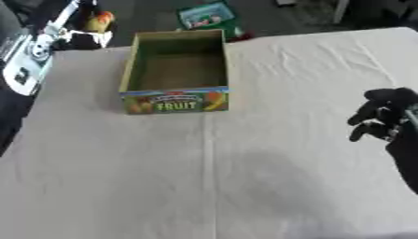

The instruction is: Pick up objects on the table and place them in the box.

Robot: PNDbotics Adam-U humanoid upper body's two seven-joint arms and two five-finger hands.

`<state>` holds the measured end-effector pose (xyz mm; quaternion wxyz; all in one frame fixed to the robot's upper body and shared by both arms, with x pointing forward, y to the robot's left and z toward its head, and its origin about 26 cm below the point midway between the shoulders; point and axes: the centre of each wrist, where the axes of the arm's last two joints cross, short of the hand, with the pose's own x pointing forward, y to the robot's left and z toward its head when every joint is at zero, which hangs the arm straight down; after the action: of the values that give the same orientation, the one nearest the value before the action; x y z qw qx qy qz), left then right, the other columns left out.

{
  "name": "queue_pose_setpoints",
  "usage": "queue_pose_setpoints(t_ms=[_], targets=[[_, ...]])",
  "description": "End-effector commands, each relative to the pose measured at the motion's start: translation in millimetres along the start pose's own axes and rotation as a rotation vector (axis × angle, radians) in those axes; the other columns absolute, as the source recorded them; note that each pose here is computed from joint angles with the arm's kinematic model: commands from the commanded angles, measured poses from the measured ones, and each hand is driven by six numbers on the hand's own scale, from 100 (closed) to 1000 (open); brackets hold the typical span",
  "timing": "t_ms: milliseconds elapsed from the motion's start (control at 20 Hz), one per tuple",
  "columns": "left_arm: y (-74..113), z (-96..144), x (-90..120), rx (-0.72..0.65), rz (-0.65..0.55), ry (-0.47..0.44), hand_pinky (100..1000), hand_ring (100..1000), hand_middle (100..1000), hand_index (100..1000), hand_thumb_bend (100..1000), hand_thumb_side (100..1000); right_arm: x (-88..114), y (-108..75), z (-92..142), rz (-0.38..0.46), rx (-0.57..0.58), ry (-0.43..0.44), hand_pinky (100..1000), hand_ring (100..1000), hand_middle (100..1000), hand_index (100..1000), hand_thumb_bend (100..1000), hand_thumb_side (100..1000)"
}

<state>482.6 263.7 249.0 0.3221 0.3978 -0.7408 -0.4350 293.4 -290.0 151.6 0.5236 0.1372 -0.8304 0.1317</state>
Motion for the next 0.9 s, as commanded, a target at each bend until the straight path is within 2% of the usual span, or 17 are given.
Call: queue_pose_setpoints(t_ms=[50, 400, 450, 550, 600, 650, 800, 850, 900], targets=[[2.7, -11.2, 10.3, 0.002, -0.024, -0.030, 271, 253, 217, 369, 160, 135, 6.8, -1.2, -4.3, 0.020, 0.026, -0.016, 418, 558, 519, 695, 100, 652], [-45.1, -7.2, 8.0, -0.084, -0.082, 0.040, 303, 285, 253, 400, 173, 168, 7.0, 1.4, -7.3, 0.019, 0.041, -0.017, 418, 558, 519, 695, 100, 674], [-51.1, -6.0, 8.2, -0.093, -0.088, 0.043, 310, 293, 263, 404, 264, 131, 7.1, 1.8, -7.7, 0.019, 0.042, -0.017, 417, 558, 519, 695, 100, 677], [-59.3, -4.2, 8.6, -0.098, -0.100, 0.050, 318, 303, 277, 417, 129, 174, 7.2, 2.4, -8.3, 0.020, 0.045, -0.018, 417, 558, 519, 695, 100, 678], [-62.5, -3.5, 8.8, -0.093, -0.102, 0.055, 329, 313, 288, 421, 118, 172, 7.3, 2.7, -8.6, 0.021, 0.046, -0.018, 417, 558, 519, 695, 100, 684], [-65.6, -2.7, 9.1, -0.082, -0.099, 0.060, 363, 348, 325, 466, 129, 173, 7.4, 2.7, -8.8, 0.021, 0.046, -0.019, 417, 558, 519, 695, 100, 682], [-73.3, 0.1, 9.9, -0.085, -0.105, 0.064, 514, 490, 481, 616, 254, 194, 7.3, 2.7, -8.7, 0.022, 0.044, -0.018, 417, 558, 519, 695, 100, 684], [-75.2, 0.8, 10.2, -0.102, -0.107, 0.062, 576, 565, 562, 713, 368, 222, 7.2, 2.7, -8.7, 0.023, 0.044, -0.018, 417, 558, 519, 695, 100, 684], [-76.0, 1.0, 10.7, -0.122, -0.108, 0.057, 593, 584, 581, 730, 388, 224, 7.1, 2.7, -8.7, 0.022, 0.043, -0.017, 418, 558, 519, 695, 100, 684]])
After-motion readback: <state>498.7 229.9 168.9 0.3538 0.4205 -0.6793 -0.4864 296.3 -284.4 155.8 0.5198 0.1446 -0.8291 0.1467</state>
